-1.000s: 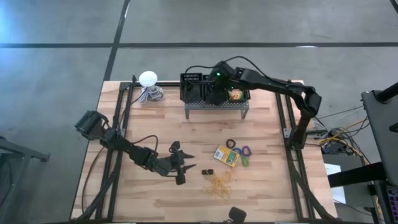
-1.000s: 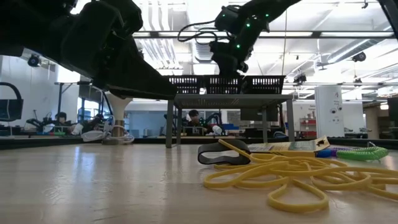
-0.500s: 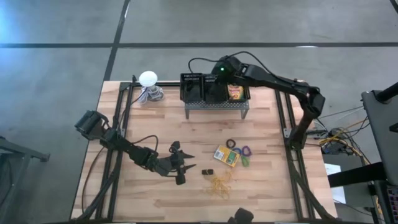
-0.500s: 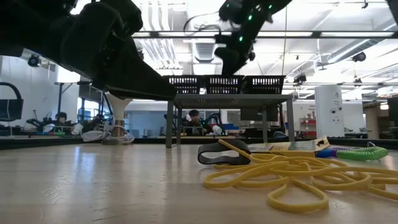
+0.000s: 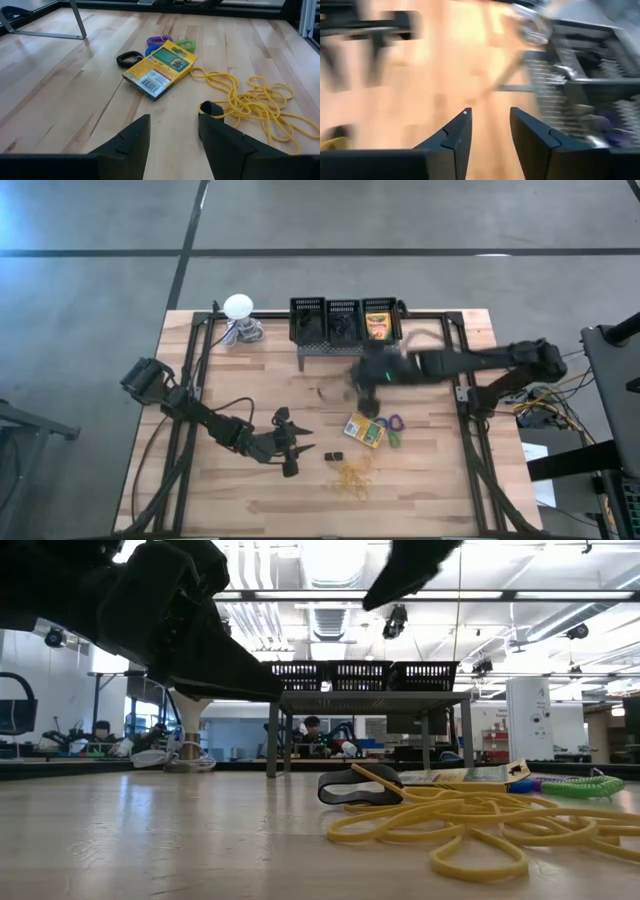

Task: Pick & Place Office Desk Supplies
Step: Put the black rubber band into the left black bin on the shelf

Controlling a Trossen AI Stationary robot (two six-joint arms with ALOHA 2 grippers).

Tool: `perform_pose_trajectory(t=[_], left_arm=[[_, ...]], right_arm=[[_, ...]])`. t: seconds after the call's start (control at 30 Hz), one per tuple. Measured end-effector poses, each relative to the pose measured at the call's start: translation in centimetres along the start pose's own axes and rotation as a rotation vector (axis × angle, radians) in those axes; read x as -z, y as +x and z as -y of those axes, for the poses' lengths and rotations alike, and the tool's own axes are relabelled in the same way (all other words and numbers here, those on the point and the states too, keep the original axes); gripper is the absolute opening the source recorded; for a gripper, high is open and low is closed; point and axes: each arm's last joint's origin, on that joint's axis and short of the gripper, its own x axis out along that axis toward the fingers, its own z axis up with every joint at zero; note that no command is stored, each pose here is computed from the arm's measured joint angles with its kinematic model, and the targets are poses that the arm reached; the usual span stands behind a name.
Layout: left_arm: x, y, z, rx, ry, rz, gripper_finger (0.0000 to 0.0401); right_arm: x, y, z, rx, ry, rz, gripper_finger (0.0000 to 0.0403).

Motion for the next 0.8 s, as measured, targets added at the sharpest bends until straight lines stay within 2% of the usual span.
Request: perform_pose_trajectory(t=[0.2,0.3,0.43,0.6,0.8], left_arm=[[-0.1,0.0,0.0,0.004,-0.011,0.013,0.0173],[-0.2,0.0,0.1,0.023,-0.013,0.011,0.0173],[0.4,0.7,0.4,0.039,-0.02,0.034,0.0173],[2.1,3.5,1.9,0.05,0.034,-0.002,0.0173],[2.9,6.2,4.0,0.166,0.202,-0.106,0.0173]], right_arm=[[5.9,0.8,-6.8,-0.167,0.016,0.118,0.0111],[8.6,1.5,-9.5,-0.247,0.047,0.172,0.0106],[12.0,2.5,-12.6,-0.329,0.023,0.199,0.0102],[13.8,3.7,-15.4,-0.393,-0.004,0.264,0.0095],[15.0,5.7,-16.5,-0.384,-0.016,0.224,0.0086]])
